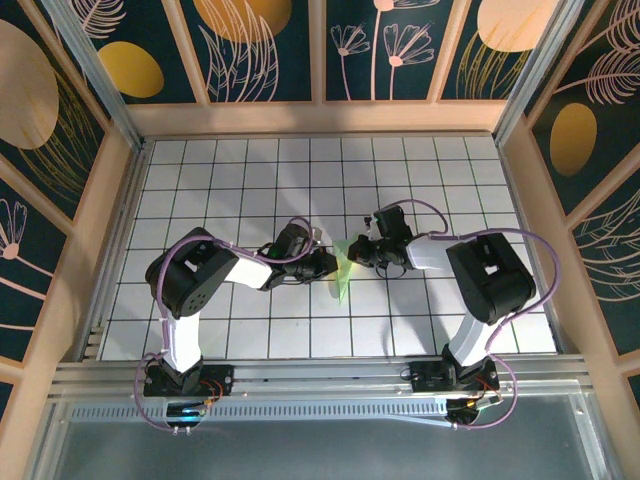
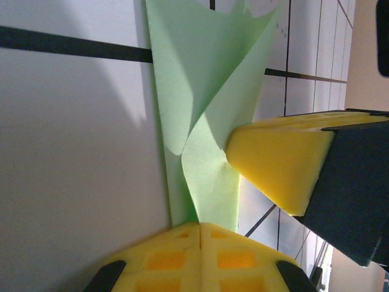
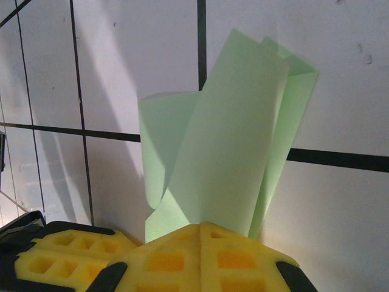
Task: Fold a paper plane with a square sheet of paper (fold left side to right side)
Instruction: Fold the wing for the fifth time at the center of the table.
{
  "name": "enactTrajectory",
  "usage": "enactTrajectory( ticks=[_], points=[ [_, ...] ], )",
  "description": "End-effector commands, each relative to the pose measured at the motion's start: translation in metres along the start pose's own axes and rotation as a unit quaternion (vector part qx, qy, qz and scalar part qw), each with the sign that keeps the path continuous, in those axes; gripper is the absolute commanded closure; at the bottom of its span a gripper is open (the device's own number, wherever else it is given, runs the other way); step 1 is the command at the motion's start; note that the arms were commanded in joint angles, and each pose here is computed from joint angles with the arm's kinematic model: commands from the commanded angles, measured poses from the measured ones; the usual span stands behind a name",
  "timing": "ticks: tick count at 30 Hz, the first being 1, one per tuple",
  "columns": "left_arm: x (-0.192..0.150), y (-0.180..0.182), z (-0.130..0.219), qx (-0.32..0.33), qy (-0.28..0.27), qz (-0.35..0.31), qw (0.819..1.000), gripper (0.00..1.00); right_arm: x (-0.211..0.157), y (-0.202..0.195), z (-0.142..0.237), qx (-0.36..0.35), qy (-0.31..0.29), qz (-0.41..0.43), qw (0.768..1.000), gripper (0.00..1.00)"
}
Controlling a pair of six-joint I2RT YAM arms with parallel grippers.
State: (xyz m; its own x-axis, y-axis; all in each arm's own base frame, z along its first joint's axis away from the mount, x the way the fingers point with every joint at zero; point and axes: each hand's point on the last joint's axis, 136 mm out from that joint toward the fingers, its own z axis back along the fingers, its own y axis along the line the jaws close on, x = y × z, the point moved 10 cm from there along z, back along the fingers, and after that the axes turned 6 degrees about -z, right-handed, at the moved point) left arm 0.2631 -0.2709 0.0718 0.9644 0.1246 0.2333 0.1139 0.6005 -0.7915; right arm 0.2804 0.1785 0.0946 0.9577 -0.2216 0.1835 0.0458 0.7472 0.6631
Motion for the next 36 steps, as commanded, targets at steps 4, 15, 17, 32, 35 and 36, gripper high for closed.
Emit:
enactTrajectory(
  ticks=[4,15,17,32,35,36],
  points=[
    [-0.017,0.051,-0.002,0.139,0.007,0.037,0.99,1.0,-0.005,-0.013,-0.008,-0.035,0.013,-0.006,0.999,1.0],
    [-0.001,0.014,0.012,0.08,-0.025,0.014,0.996,0.87,-0.019,-0.038,-0.01,-0.074,0.027,-0.023,0.997,1.0],
    [0.006,0.001,0.018,0.075,-0.036,0.002,0.997,0.81,-0.02,-0.04,-0.012,-0.072,0.03,-0.023,0.997,1.0],
    [0.002,-0.062,0.057,-0.002,-0.009,-0.051,0.999,0.95,-0.023,-0.044,-0.015,-0.071,0.032,-0.024,0.997,1.0],
    [-0.005,-0.07,0.048,-0.016,0.016,-0.058,0.998,0.95,-0.023,-0.044,-0.015,-0.07,0.033,-0.025,0.997,1.0],
    [-0.006,-0.07,0.044,-0.018,0.024,-0.059,0.998,0.95,-0.023,-0.044,-0.015,-0.07,0.032,-0.026,0.997,1.0]
  ],
)
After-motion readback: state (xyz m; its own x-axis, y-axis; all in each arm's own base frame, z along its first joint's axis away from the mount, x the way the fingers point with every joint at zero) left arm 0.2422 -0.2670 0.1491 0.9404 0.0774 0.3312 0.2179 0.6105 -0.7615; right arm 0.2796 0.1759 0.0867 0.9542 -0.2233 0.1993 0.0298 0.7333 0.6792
